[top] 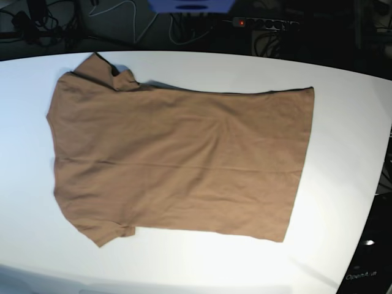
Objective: Fold the T-shirt properly
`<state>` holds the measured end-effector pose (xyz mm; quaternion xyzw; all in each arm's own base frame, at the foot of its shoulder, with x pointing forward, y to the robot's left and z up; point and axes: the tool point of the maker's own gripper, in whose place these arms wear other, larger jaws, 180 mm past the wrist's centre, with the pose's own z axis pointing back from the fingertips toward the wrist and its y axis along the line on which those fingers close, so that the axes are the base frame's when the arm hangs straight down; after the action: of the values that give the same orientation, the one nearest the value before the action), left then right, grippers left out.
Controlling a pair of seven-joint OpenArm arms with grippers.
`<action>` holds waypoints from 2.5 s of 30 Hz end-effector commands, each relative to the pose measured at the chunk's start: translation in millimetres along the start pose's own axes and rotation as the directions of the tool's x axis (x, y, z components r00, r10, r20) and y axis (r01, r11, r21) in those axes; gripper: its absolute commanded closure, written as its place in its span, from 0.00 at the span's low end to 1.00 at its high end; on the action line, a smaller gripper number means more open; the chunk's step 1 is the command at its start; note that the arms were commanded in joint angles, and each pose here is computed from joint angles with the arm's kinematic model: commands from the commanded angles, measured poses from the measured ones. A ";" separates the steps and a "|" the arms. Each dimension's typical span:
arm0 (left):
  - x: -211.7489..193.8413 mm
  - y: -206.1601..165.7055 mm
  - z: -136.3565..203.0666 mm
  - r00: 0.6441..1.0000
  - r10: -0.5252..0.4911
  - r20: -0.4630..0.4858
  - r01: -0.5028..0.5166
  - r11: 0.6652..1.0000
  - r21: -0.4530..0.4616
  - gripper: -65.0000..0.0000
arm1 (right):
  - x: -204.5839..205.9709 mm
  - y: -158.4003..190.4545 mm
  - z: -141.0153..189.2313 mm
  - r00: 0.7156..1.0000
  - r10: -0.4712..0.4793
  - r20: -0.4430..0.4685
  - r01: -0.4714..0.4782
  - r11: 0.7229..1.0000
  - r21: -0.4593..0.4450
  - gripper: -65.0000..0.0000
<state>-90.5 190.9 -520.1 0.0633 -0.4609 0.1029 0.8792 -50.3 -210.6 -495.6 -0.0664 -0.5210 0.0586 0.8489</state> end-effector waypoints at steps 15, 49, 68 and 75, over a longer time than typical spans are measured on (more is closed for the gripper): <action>124.4 -16.9 -12.3 0.982 0.035 0.185 -0.019 0.996 -0.090 0.98 | 76.5 -6.2 17.3 0.972 0.043 0.233 -0.052 0.998 0.032 0.99; 243.1 -39.0 -49.7 0.977 -0.011 0.212 0.041 0.990 -0.136 0.98 | 182.8 -45.1 -95.7 0.959 0.116 0.259 -0.107 0.993 -0.046 0.98; 246.0 -23.1 -50.1 0.975 -0.036 0.219 0.057 0.994 -0.092 0.98 | 217.1 -62.5 -76.7 0.925 -0.363 -0.109 0.379 0.893 0.242 0.94; 246.2 -22.3 -50.1 0.975 -0.037 0.219 0.058 0.994 -0.089 0.98 | 178.5 -116.0 -82.7 0.898 -0.313 -0.310 0.350 0.934 0.068 0.62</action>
<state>92.9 207.8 -353.9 0.0392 -0.5471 0.0549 0.8343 104.6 -295.9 -364.3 0.0712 -0.3743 -0.0725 0.9217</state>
